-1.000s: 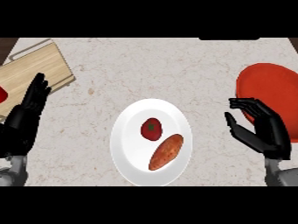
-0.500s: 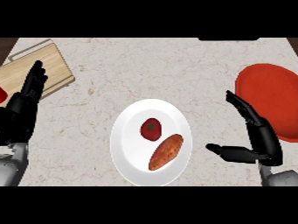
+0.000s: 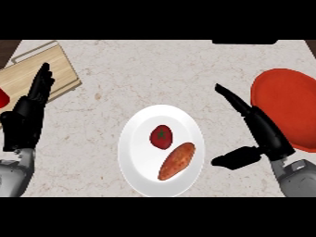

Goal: Pick the tomato from the plate and place it in the bowl

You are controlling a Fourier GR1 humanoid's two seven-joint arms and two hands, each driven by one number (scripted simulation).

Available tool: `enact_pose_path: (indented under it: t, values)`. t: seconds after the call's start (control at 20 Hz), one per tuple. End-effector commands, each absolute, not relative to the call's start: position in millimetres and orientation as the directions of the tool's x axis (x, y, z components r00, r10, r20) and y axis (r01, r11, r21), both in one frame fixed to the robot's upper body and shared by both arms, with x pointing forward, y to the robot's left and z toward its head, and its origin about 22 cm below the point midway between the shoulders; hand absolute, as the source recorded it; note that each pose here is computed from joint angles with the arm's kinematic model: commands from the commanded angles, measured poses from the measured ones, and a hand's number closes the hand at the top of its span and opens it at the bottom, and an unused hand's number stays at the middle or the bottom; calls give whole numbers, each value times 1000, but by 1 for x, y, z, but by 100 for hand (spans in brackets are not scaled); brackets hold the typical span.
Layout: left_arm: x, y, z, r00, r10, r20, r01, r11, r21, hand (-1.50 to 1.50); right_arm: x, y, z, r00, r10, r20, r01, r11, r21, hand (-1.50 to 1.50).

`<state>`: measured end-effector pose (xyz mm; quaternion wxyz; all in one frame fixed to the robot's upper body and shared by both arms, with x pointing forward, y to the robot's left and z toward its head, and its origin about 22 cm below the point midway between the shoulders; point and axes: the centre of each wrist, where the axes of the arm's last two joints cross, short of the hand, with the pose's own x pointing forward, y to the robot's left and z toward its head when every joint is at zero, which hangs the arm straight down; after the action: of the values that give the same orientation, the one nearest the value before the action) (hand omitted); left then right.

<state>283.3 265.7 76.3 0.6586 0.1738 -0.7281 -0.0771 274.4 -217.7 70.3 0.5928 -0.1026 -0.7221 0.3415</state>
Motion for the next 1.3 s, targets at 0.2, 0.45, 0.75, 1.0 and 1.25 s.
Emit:
enact_pose_path:
  t: [0.2,0.45,0.75,1.0,1.25]
  values:
    - [274,257,71,-75,-347,935,-154,930,333,0,284,-140,113,-241,666,706,-431,578,-693,-150]
    - [287,275,88,-79,-353,932,-161,927,338,0,305,-117,103,-232,699,676,-520,499,-694,-150]
    - [289,252,79,-66,-352,934,-158,928,338,0,313,-89,69,-174,798,577,-597,381,-706,-150]
    - [283,270,87,-65,-349,935,-140,931,338,0,308,-78,59,-122,850,512,-589,354,-727,-150]
    - [276,284,75,-81,-342,936,-149,933,328,0,323,-89,35,-116,832,543,-598,378,-707,-150]
